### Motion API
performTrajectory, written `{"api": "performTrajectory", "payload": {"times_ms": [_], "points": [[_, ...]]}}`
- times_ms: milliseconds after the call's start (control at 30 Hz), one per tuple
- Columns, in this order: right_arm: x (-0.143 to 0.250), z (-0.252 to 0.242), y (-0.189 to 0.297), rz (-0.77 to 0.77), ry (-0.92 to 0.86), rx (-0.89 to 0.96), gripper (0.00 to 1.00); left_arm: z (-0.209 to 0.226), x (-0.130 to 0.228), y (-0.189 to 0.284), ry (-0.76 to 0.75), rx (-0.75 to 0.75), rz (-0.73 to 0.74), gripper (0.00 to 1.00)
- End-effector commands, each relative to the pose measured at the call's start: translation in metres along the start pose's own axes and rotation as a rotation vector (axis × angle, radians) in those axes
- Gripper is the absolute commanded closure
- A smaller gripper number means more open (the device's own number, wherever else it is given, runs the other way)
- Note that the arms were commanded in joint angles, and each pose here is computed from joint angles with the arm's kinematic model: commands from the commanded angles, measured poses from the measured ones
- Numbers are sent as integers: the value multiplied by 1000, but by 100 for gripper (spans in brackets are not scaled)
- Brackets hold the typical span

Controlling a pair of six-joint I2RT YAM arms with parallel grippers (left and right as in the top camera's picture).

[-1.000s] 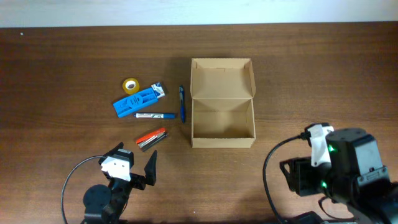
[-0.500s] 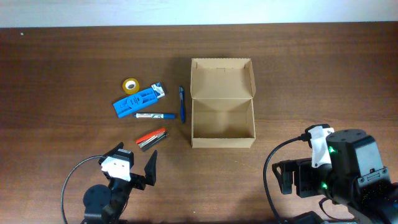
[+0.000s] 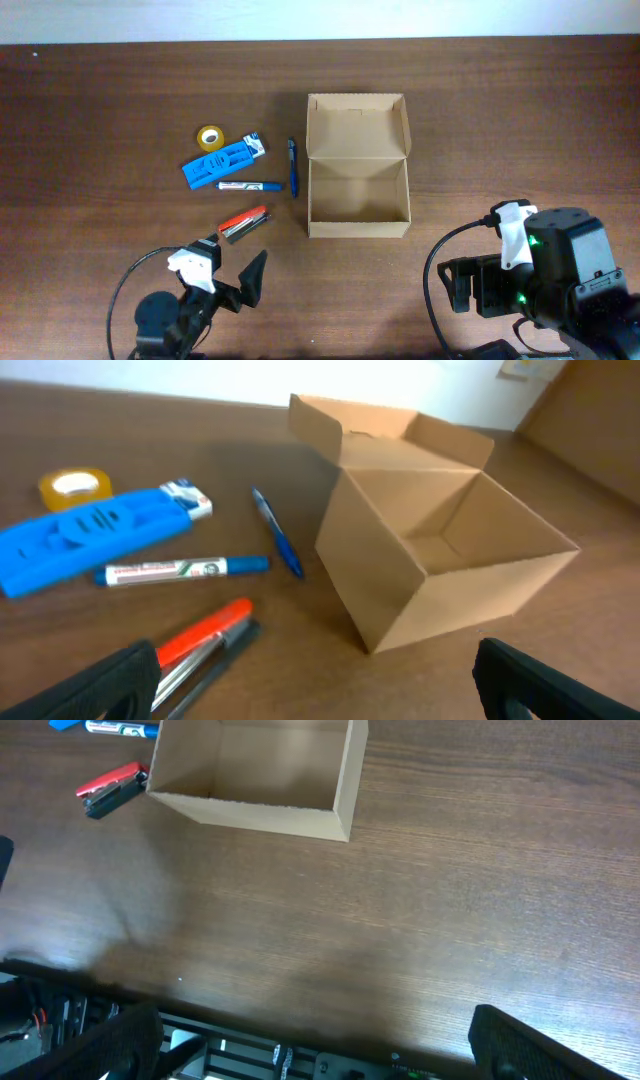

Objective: Pack container
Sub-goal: 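Reach the left gripper to the blue staple holder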

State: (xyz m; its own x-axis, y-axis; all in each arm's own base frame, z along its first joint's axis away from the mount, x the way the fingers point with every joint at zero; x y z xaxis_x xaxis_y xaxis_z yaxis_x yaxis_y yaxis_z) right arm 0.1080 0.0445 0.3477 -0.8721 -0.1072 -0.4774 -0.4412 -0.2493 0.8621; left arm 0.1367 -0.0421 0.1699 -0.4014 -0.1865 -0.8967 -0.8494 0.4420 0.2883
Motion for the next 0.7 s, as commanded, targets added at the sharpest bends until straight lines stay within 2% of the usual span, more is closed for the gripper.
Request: {"api": "performTrajectory", "payload": {"times_ms": [0, 100, 233, 300, 533, 600, 667], "points": [[-1, 2, 3, -12, 10, -10, 1, -15, -39, 11, -27, 24, -49, 0], [-1, 2, 3, -12, 10, -10, 1, -12, -67, 4, -7, -78, -15, 0], [-1, 2, 3, -12, 10, -10, 1, 16, -105, -21, -65, -395, 33, 0], [-1, 2, 3, -12, 10, -10, 1, 23, -122, -35, -79, -459, 47, 0], [-1, 2, 3, -12, 10, -10, 1, 51, -123, -99, -76, -528, 312, 0], [-1, 2, 3, -12, 10, -10, 1, 54, -128, -112, -182, -497, 437, 0], [-1, 2, 3, -12, 10, -10, 1, 57, -136, -120, -253, -477, 499, 0]]}}
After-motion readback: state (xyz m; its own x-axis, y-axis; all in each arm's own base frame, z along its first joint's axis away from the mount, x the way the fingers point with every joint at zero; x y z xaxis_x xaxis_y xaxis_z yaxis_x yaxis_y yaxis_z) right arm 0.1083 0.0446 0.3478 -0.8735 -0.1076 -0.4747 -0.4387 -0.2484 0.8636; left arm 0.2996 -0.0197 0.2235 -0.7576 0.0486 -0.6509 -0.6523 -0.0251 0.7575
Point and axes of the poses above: each gripper's point midway between its finger pads, its own y axis back along the fingers, its own z axis along the line the jaws close on, x = y × z, the point moved 9 cm from there along y, back along the fingers, and after that the axes turned 4 degrees about y, right-handed, at the moved point
